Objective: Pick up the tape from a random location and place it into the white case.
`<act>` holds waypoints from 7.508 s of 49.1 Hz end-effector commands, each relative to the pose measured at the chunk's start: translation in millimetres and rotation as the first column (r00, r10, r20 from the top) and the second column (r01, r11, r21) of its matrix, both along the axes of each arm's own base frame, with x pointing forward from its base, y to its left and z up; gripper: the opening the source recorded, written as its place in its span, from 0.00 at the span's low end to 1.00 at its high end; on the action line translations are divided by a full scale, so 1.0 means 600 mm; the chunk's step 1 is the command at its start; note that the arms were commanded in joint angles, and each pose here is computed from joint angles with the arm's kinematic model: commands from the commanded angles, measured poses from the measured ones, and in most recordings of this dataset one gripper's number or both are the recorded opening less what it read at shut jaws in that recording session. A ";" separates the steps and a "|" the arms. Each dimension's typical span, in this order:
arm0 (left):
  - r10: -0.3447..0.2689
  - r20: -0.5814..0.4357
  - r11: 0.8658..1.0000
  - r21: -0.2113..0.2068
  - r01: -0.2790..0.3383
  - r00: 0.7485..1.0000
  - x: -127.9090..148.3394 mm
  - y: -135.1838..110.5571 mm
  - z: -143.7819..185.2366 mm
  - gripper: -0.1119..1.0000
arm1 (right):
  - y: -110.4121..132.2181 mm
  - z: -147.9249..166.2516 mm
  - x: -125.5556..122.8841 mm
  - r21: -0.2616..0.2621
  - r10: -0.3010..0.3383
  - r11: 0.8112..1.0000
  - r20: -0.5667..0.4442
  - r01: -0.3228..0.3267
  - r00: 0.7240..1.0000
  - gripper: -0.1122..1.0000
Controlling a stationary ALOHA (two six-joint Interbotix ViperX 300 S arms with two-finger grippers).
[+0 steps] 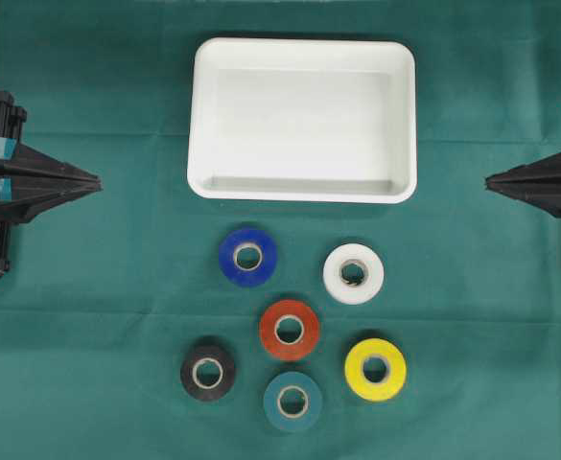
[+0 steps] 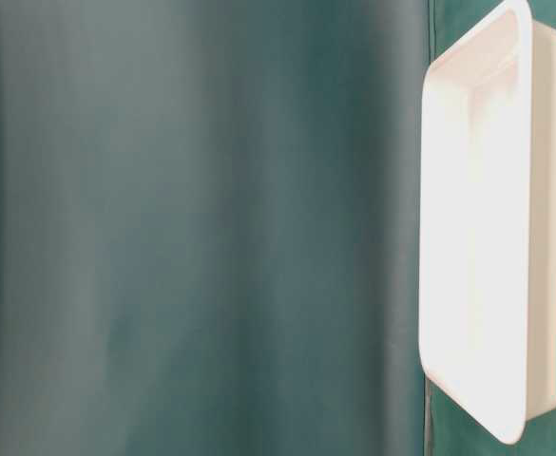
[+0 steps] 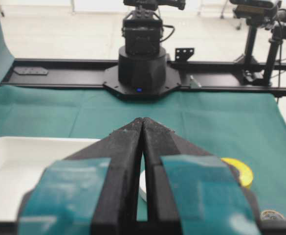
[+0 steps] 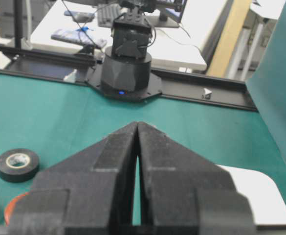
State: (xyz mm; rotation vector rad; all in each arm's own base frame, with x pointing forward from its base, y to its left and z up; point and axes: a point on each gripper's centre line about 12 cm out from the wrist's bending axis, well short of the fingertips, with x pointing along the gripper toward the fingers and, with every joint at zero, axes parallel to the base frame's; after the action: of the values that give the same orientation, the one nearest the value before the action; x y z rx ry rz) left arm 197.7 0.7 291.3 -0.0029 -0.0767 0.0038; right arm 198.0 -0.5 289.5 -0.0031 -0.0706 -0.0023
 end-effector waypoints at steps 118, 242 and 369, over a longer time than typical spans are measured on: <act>-0.119 -0.087 0.993 -0.029 0.117 0.989 0.053 -0.045 0.006 0.99 | -0.002 0.001 0.016 0.046 -0.003 0.999 -0.099 0.008 0.995 0.92; -0.058 -0.805 0.997 -0.012 0.080 0.591 0.497 -0.077 0.021 0.99 | -0.002 -0.014 0.028 0.034 -0.002 0.999 -0.144 0.007 0.990 0.92; -0.056 -0.848 0.998 -0.037 0.047 0.527 0.518 -0.078 -0.298 0.94 | -0.002 -0.033 0.036 0.036 -0.002 0.999 -0.195 0.009 0.981 0.92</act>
State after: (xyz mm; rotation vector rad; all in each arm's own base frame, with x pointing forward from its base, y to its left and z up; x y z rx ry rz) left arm 505.9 -50.6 104.0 -0.0061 0.9570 -0.0641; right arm 216.3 -1.4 260.8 0.0331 0.1502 -0.0079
